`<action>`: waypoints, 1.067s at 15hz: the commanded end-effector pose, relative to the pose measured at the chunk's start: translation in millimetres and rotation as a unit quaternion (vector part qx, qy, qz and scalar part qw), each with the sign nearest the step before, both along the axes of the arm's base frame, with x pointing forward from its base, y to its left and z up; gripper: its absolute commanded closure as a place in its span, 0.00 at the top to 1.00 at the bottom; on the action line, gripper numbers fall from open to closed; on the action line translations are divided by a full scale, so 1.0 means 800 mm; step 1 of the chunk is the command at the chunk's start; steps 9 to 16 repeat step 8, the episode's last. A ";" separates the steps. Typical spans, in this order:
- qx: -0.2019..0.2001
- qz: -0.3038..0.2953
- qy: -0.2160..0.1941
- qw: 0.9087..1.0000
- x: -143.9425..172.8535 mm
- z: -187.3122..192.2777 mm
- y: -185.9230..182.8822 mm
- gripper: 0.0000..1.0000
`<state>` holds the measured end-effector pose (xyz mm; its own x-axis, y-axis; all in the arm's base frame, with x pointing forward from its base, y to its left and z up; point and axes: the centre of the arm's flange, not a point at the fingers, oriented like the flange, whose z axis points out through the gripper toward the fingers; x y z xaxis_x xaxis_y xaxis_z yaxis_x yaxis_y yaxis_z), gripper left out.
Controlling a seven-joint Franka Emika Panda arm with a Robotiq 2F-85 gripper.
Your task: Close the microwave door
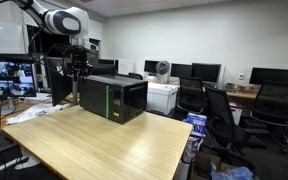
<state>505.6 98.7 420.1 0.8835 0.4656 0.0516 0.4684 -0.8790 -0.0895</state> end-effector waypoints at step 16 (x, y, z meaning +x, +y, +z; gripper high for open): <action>0.002 -0.045 0.008 0.999 -0.007 0.013 -0.003 0.99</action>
